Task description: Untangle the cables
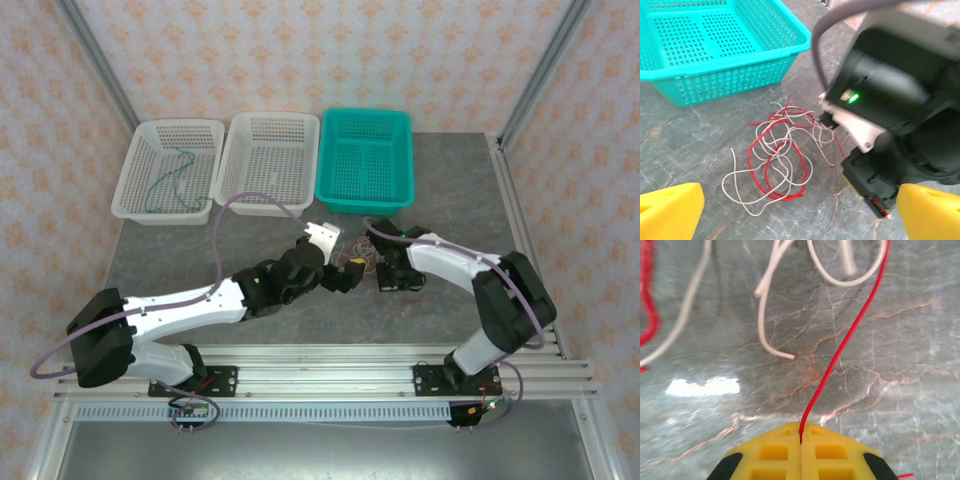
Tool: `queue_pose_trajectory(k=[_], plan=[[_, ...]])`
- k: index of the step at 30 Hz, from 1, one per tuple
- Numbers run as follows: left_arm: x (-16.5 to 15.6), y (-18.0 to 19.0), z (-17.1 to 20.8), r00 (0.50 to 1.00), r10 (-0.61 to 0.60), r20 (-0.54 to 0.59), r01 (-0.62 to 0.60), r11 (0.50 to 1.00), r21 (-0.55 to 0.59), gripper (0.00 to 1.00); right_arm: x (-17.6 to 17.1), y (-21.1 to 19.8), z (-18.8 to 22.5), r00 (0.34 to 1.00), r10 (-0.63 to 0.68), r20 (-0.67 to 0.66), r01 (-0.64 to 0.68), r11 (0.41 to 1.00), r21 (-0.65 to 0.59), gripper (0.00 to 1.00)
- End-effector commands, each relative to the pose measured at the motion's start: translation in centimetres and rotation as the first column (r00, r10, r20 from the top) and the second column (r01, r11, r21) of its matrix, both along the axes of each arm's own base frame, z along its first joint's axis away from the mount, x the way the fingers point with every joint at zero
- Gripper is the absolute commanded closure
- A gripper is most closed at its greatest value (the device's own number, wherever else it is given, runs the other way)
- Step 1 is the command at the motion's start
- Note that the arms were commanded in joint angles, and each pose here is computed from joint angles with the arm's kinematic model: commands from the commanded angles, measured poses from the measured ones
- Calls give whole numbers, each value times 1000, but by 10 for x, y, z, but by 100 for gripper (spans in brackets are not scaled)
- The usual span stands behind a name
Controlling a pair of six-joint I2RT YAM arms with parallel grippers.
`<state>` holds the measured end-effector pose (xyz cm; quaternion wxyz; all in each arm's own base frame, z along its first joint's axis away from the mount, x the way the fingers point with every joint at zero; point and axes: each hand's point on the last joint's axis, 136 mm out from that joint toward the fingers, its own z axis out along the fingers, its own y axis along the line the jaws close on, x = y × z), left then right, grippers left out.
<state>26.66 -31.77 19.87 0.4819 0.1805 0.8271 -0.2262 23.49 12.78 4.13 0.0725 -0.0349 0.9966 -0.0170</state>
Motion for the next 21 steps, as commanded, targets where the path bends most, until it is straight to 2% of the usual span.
queue_pose_trajectory(k=[1,4,8,9,12,16,21], plan=[[8,8,31,988,4,153,-7,1000,13,0,8,14,58,991,-5,136,-13,990,137,100],[11,14,36,974,-47,223,32,997,71,0,15,34,115,969,-27,247,-54,947,317,100],[17,17,43,949,-146,278,137,989,52,3,24,62,186,945,-36,325,-137,859,493,100],[18,14,45,939,-177,294,167,984,60,4,28,67,202,940,-41,339,-148,845,513,100],[16,2,52,897,-262,355,249,965,83,13,42,79,243,928,-70,365,-158,816,556,100],[31,-5,64,878,-233,418,268,963,-27,12,55,98,293,914,-94,395,-195,752,630,100],[53,-28,74,870,-226,438,291,953,-86,11,58,121,332,920,-101,378,-226,650,725,100]])
